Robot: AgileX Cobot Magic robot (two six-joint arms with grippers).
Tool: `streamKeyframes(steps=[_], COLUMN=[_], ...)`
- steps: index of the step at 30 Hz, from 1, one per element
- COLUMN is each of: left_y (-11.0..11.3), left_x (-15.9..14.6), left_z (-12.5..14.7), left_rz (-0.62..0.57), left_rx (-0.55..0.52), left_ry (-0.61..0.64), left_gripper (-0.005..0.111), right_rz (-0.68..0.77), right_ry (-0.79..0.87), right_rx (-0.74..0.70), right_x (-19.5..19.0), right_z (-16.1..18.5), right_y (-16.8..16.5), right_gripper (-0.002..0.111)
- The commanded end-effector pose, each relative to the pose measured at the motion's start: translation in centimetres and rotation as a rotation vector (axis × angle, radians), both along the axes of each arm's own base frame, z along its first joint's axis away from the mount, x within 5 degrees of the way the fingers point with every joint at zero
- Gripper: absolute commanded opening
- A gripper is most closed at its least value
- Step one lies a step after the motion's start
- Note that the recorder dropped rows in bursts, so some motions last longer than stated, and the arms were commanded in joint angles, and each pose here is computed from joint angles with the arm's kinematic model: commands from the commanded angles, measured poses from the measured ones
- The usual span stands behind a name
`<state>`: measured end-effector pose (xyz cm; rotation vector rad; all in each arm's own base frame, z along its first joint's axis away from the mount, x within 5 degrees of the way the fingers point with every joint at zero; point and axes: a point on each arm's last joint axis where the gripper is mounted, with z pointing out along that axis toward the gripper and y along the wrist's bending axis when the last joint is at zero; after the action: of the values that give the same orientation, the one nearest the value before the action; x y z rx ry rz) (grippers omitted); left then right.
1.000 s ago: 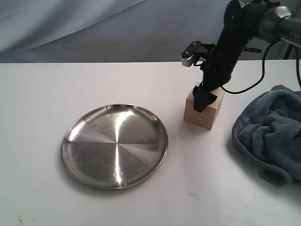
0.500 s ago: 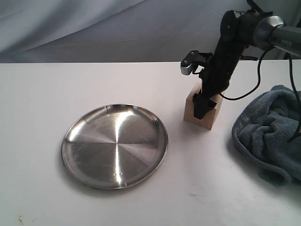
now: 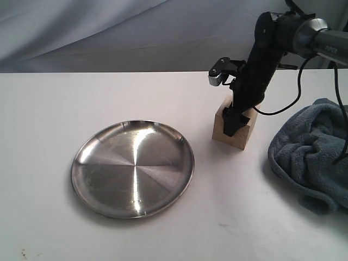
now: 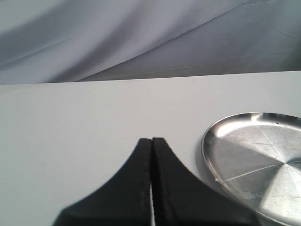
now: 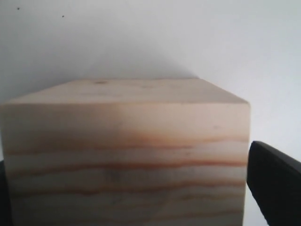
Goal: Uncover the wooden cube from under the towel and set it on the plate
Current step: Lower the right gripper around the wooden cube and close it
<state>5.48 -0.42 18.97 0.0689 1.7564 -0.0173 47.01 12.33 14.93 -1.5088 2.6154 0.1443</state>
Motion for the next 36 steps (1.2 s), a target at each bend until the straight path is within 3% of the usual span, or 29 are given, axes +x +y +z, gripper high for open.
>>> streamKeyframes(steps=[1, 23, 27, 36], left_y=[-0.01, -0.01, -0.01, -0.01], left_x=[0.01, 0.01, 0.01, 0.01], left_z=[-0.05, -0.05, -0.05, -0.05], left_rz=[-0.002, -0.002, -0.002, -0.002], left_rx=[-0.004, -0.004, -0.004, -0.004], left_ry=[-0.01, -0.01, -0.01, -0.01], left_gripper=[0.0, 0.0, 0.0, 0.0], right_rz=[0.003, 0.002, 0.001, 0.002], right_ry=[-0.02, -0.001, -0.002, -0.013], right_rx=[0.005, 0.034, 0.03, -0.004], right_x=[0.19, 0.0, 0.01, 0.11], right_z=[0.16, 0.2, 0.19, 0.15], right_y=[-0.09, 0.27, 0.23, -0.07], right_gripper=[0.105, 0.103, 0.095, 0.057])
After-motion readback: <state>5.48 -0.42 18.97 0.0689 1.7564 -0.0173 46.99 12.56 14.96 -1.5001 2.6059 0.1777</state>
